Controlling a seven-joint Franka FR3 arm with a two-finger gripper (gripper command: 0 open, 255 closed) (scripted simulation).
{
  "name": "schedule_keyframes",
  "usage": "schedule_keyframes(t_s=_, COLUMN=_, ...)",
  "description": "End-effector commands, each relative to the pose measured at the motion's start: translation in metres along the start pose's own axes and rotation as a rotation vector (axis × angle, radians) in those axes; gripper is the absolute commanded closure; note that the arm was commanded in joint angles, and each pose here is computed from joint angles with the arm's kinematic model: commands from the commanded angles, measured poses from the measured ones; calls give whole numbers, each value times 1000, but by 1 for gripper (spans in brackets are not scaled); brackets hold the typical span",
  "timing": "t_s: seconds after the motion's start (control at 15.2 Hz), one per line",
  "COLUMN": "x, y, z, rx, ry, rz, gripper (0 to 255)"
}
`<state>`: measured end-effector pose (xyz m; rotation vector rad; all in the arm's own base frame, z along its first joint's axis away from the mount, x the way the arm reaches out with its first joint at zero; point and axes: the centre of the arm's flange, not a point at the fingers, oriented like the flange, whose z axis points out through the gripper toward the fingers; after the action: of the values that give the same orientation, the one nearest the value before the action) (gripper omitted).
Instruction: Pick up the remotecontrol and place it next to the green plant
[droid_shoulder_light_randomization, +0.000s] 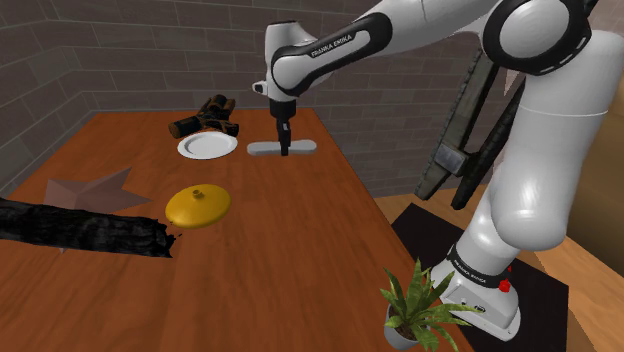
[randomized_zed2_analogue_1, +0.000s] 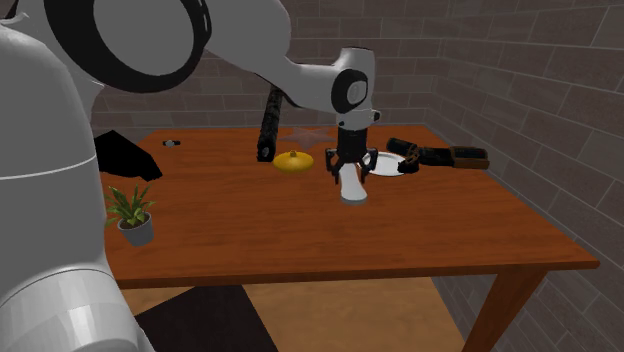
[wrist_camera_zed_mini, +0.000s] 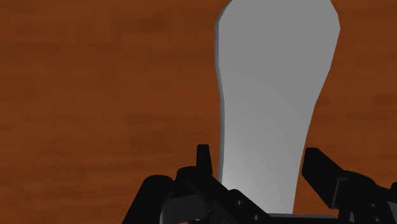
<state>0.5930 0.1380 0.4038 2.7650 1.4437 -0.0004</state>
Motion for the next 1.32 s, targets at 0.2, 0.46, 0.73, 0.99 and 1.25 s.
schedule_keyframes(t_s=0.2, x=0, y=1, z=-27, rx=0, ry=0, rz=0, gripper=255)
schedule_keyframes(t_s=0.46, x=0, y=2, z=-48, rx=0, ry=0, rz=0, gripper=255)
schedule_keyframes(t_s=0.73, x=0, y=2, z=-69, rx=0, ry=0, rz=0, gripper=255)
schedule_keyframes(t_s=0.99, x=0, y=2, z=-90, rx=0, ry=0, rz=0, gripper=255)
schedule_keyframes(t_s=1.25, x=-1, y=3, z=-111, rx=0, ry=0, rz=0, gripper=255)
